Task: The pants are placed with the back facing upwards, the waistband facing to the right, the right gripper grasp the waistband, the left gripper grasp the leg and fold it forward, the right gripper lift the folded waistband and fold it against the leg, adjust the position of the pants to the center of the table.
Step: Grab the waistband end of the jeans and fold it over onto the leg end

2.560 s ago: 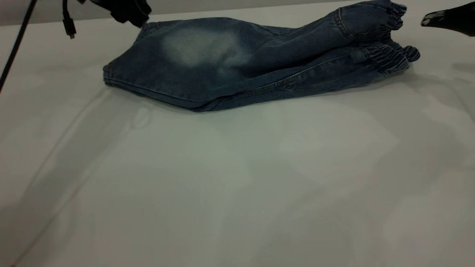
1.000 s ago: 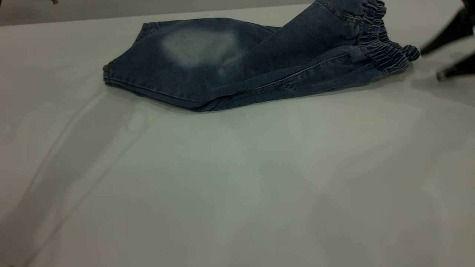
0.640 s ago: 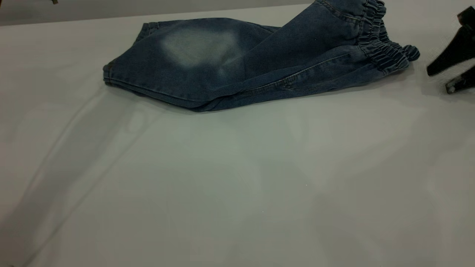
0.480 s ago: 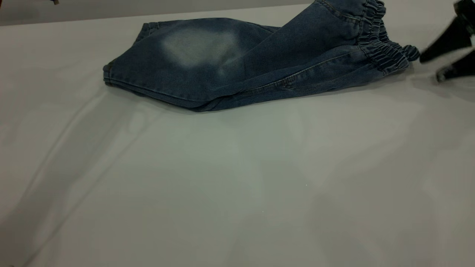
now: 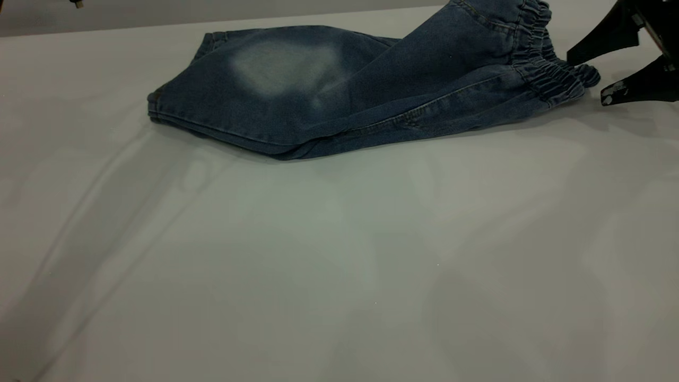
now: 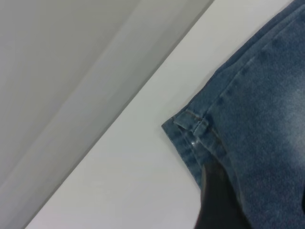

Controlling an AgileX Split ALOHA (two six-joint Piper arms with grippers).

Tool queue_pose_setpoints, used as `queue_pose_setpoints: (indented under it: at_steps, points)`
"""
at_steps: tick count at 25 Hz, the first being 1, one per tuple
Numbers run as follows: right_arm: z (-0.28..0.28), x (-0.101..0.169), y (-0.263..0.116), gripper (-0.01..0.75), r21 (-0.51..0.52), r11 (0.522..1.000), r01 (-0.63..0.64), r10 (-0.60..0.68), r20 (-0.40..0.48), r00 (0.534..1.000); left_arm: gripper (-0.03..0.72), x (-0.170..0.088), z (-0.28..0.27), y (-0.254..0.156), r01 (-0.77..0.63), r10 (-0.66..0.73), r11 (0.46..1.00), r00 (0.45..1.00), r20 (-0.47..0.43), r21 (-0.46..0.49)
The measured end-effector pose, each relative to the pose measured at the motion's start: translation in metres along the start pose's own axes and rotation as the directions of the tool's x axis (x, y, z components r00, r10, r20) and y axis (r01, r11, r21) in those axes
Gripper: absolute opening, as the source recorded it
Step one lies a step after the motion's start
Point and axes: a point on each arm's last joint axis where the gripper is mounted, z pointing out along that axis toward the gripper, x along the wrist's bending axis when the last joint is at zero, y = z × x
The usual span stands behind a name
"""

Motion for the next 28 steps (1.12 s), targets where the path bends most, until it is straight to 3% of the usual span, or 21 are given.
queue_pose_setpoints:
  at_steps: [11,17,22,28]
  points:
    - [0.02,0.002,0.0,0.574,-0.034,0.999,0.017,-0.016,0.041,0.999,0.377,0.0,0.0,0.0,0.0,0.0,1.0,1.0,0.002,0.002]
    - [0.034,-0.003,0.006,0.571,-0.009,1.0,-0.018,0.017,-0.061,0.998,0.377,-0.008,0.0,0.005,-0.016,0.016,1.0,1.0,0.015,-0.007]
    - [0.032,0.0,0.019,0.571,-0.047,0.999,0.004,-0.007,-0.059,0.998,0.377,-0.016,0.0,0.011,-0.032,0.033,0.999,0.999,0.029,-0.016]
    - [0.03,0.007,0.026,0.571,-0.075,0.997,-0.012,0.003,-0.119,0.993,0.377,-0.017,0.0,0.012,-0.035,0.036,0.999,0.999,0.031,-0.019]
